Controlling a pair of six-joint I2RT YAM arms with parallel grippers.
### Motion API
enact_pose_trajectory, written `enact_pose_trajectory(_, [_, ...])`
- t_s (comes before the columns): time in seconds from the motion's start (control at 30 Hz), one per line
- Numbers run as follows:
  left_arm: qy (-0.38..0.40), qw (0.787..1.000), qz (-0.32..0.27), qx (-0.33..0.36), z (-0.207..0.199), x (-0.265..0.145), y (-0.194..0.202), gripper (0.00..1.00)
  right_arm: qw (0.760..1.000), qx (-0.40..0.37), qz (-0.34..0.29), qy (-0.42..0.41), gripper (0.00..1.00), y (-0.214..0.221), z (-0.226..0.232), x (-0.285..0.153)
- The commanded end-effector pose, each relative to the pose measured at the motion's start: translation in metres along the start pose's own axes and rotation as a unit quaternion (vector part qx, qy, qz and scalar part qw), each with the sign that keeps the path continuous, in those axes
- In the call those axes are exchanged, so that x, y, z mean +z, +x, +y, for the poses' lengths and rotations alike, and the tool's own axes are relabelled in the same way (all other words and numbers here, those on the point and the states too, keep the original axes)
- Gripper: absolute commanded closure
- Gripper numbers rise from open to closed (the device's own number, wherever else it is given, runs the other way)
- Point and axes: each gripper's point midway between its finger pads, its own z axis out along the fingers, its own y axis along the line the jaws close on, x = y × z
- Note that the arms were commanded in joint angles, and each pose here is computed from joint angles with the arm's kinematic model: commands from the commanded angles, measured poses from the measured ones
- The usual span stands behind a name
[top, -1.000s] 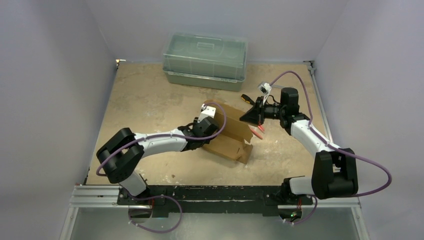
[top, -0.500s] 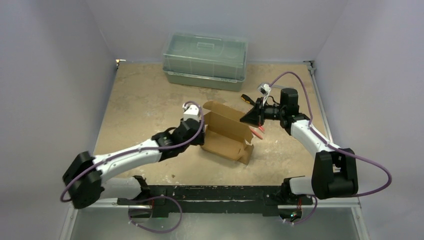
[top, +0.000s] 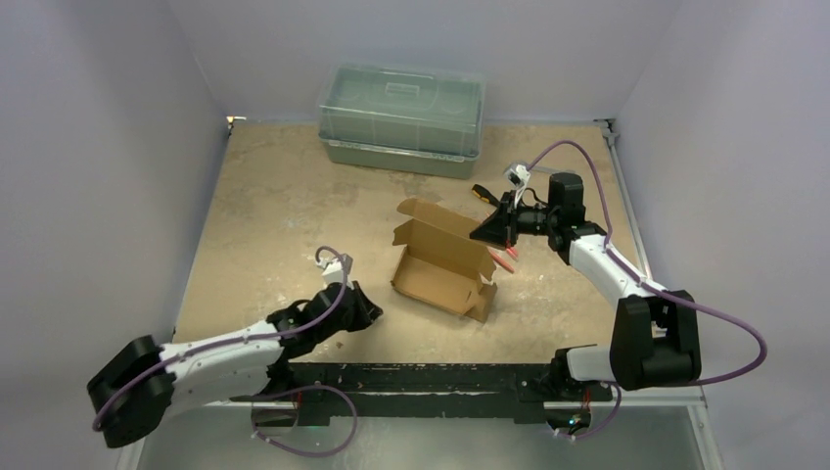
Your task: Fold the paper box
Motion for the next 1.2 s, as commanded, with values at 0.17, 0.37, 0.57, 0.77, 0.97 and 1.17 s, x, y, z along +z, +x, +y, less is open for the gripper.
enact_pose_trajectory(0.17, [-0.106,0.988,0.077,-0.087,-0.033,0.043,0.007,1.00,0.999,-0.035,-0.013,-0.004,1.00,-0.015,0.007,-0.003])
enact_pose_trajectory(0.37, [-0.153,0.982,0.046,-0.104,-0.037,0.058,-0.009,1.00,0.999,-0.036,-0.013,-0.007,1.00,-0.015,0.007,-0.003])
enact_pose_trajectory(0.57, [-0.163,0.984,0.001,-0.066,-0.047,0.068,-0.040,1.00,0.999,-0.036,-0.014,-0.008,1.00,-0.015,0.008,-0.003])
enact_pose_trajectory(0.77, [-0.165,0.986,0.007,-0.016,-0.049,0.064,-0.050,1.00,0.999,-0.038,-0.014,-0.004,1.00,-0.017,0.008,-0.004])
enact_pose_trajectory(0.97, [-0.094,0.990,0.038,0.095,-0.058,0.024,-0.053,0.98,0.999,-0.051,-0.014,0.004,1.00,-0.019,0.005,-0.004])
enact_pose_trajectory(1.17, [0.013,0.990,-0.020,0.141,-0.070,-0.002,-0.067,0.40,0.999,-0.053,-0.006,0.009,1.00,-0.017,0.005,-0.006])
